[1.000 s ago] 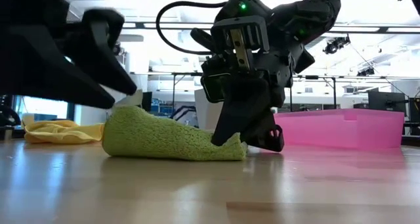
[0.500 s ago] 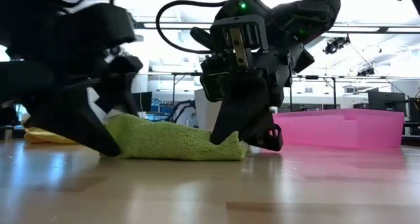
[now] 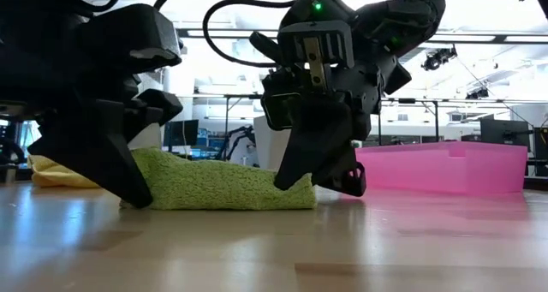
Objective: Roll microfiber towels into tight, uniform cylinder then place into a basket
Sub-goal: Roll the green towel
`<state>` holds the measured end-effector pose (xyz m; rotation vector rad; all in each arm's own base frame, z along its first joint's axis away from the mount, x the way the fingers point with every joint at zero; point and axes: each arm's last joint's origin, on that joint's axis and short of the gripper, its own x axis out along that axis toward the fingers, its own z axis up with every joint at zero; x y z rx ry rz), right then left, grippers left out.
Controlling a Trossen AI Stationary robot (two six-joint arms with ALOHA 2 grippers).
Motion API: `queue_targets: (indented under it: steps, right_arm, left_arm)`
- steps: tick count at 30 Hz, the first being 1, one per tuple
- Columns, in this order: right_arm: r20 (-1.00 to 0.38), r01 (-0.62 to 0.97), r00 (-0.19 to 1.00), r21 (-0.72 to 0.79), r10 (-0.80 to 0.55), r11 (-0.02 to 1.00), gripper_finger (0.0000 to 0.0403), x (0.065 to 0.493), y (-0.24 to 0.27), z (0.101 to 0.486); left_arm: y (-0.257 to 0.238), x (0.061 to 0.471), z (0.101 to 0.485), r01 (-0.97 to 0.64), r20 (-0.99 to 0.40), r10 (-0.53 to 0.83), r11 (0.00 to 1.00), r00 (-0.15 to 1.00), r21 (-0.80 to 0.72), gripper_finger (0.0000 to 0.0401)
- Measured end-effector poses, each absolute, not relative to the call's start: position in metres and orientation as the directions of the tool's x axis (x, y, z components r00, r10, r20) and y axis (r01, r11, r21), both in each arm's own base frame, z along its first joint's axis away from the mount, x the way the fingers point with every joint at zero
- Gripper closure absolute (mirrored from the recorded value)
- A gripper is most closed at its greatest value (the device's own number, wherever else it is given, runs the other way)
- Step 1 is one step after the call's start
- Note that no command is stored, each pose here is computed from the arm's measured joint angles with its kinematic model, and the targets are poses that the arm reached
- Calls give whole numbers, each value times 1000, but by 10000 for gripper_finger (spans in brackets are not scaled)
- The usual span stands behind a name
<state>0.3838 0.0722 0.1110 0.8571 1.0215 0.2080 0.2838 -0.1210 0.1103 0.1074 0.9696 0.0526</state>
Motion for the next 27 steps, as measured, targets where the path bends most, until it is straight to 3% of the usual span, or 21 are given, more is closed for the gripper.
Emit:
queue_targets:
  steps: [5, 10, 18, 27]
  right_arm:
    - [-663, 223, 534, 708, 524, 670, 393, 383, 74, 111]
    - [-664, 214, 528, 708, 530, 673, 393, 382, 79, 111]
    - [-665, 205, 518, 707, 538, 677, 393, 381, 86, 111]
    - [-681, 221, 515, 693, 521, 687, 393, 380, 86, 110]
  left_arm:
    - [-121, 283, 110, 16, -818, 118, 988, 563, 154, 341]
    - [-120, 284, 111, 22, -816, 135, 984, 562, 179, 291]
    - [-123, 278, 113, 77, -777, 265, 925, 571, 373, 216]
    - [-145, 261, 139, 103, -726, 234, 916, 646, 387, 208]
